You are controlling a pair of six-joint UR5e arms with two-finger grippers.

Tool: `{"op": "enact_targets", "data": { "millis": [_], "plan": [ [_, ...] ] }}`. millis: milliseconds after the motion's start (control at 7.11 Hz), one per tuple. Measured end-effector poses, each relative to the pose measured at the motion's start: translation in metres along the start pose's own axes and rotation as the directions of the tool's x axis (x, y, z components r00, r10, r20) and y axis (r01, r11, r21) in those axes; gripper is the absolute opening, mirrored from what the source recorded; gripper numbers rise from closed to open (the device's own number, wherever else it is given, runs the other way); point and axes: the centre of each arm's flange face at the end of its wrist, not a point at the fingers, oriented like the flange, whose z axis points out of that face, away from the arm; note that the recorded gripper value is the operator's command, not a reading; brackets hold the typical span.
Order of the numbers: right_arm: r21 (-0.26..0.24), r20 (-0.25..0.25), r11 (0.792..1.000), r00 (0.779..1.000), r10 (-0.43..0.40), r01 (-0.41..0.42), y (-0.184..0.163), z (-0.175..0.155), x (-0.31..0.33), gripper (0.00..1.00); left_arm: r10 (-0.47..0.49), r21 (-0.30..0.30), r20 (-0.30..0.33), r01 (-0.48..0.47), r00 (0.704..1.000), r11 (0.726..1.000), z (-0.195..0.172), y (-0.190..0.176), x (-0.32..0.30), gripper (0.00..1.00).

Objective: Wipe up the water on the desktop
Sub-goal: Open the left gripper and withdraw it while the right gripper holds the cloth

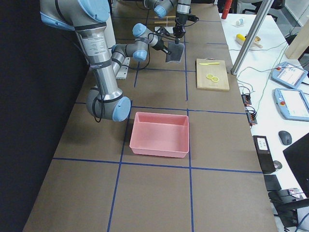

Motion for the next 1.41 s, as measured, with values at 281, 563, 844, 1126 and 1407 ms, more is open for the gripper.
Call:
{"op": "enact_targets", "data": {
  "millis": [281, 563, 844, 1126, 1407],
  "plan": [
    [0.001, 0.000, 1.000, 1.000, 0.001, -0.001, -0.001, 0.000, 0.001, 0.00, -0.006, 0.000, 0.000, 0.006, 1.000, 1.000, 0.000, 0.000, 0.000, 1.00],
    [0.002, -0.001, 1.000, 1.000, 0.001, -0.001, -0.001, -0.001, 0.001, 0.00, -0.006, 0.002, -0.003, 0.006, 1.000, 1.000, -0.003, 0.000, 0.000, 1.00],
    [0.007, 0.000, 1.000, 1.000, 0.003, -0.003, -0.003, -0.003, 0.002, 0.00, -0.011, 0.018, -0.016, 0.012, 1.000, 1.000, -0.016, -0.009, 0.000, 1.00],
    [0.003, -0.004, 1.000, 1.000, 0.002, -0.002, -0.004, -0.007, 0.004, 0.00, -0.024, 0.041, -0.027, 0.025, 0.999, 0.999, -0.032, -0.026, -0.006, 1.00],
    [-0.041, -0.041, 0.999, 0.999, -0.014, 0.012, -0.003, -0.012, 0.009, 0.00, -0.035, 0.077, -0.035, 0.038, 0.999, 0.996, -0.055, -0.056, -0.049, 1.00]
  ]
}}
